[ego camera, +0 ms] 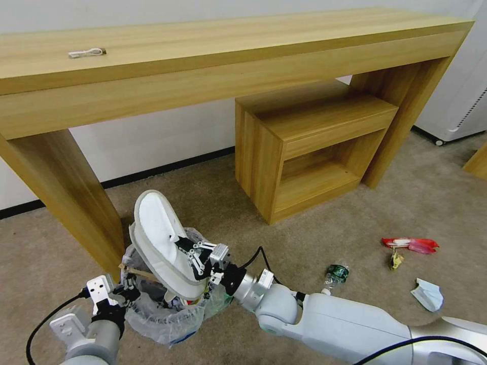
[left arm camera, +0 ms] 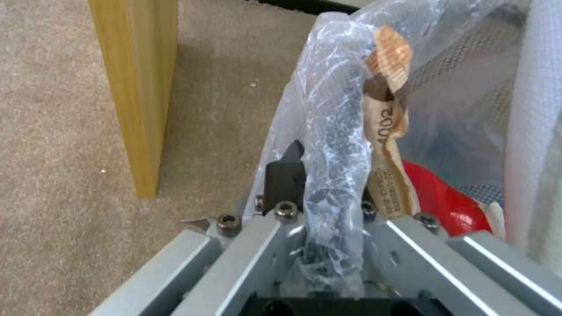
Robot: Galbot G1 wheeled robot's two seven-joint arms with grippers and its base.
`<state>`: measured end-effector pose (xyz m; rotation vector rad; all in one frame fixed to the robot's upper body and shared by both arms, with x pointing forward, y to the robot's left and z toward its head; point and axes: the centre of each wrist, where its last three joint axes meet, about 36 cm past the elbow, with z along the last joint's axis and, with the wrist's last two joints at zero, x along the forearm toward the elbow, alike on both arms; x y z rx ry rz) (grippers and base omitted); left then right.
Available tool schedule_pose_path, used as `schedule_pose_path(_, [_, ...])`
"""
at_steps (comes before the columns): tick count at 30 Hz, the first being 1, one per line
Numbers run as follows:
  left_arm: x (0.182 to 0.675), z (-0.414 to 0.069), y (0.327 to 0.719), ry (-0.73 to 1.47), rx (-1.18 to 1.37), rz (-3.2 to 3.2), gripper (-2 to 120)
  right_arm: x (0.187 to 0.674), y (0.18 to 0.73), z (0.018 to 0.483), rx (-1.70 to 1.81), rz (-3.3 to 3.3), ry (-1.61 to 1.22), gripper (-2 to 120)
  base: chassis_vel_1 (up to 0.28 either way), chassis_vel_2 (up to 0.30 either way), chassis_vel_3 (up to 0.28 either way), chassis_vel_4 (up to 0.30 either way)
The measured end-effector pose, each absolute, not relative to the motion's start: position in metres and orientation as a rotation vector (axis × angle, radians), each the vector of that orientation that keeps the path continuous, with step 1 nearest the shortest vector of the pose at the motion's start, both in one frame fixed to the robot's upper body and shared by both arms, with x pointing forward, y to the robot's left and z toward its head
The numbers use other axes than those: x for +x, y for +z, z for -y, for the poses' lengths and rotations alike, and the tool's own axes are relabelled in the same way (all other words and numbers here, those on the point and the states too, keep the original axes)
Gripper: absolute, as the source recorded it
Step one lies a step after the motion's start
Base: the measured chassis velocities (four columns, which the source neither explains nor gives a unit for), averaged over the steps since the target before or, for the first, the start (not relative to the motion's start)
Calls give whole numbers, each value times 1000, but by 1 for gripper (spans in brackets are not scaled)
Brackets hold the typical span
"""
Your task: Pick up the trash bin and place the garbage on the floor into it.
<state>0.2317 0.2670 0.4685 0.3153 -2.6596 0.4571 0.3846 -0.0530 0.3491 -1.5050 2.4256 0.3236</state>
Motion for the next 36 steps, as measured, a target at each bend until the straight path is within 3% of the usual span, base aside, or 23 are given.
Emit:
schedule_pose_path(18, [230,-266,471,460,302,2667,1,388,307,49,-1511,-2443,258,0,0,0,0,0])
schedule_pose_path(27, [233,-266,469,463,298,2667,1,386,306,73,-1498,-2471,213,0,0,0,0,0])
schedule_pose_path(32, [234,-267,468,466,301,2667,1,385,314,79,-1498,-2468,210,22,0,0,0,0])
schedule_pose_path(36, [233,-267,468,473,306,2663,1,383,318,80,-1503,-2463,215,31,0,0,0,0])
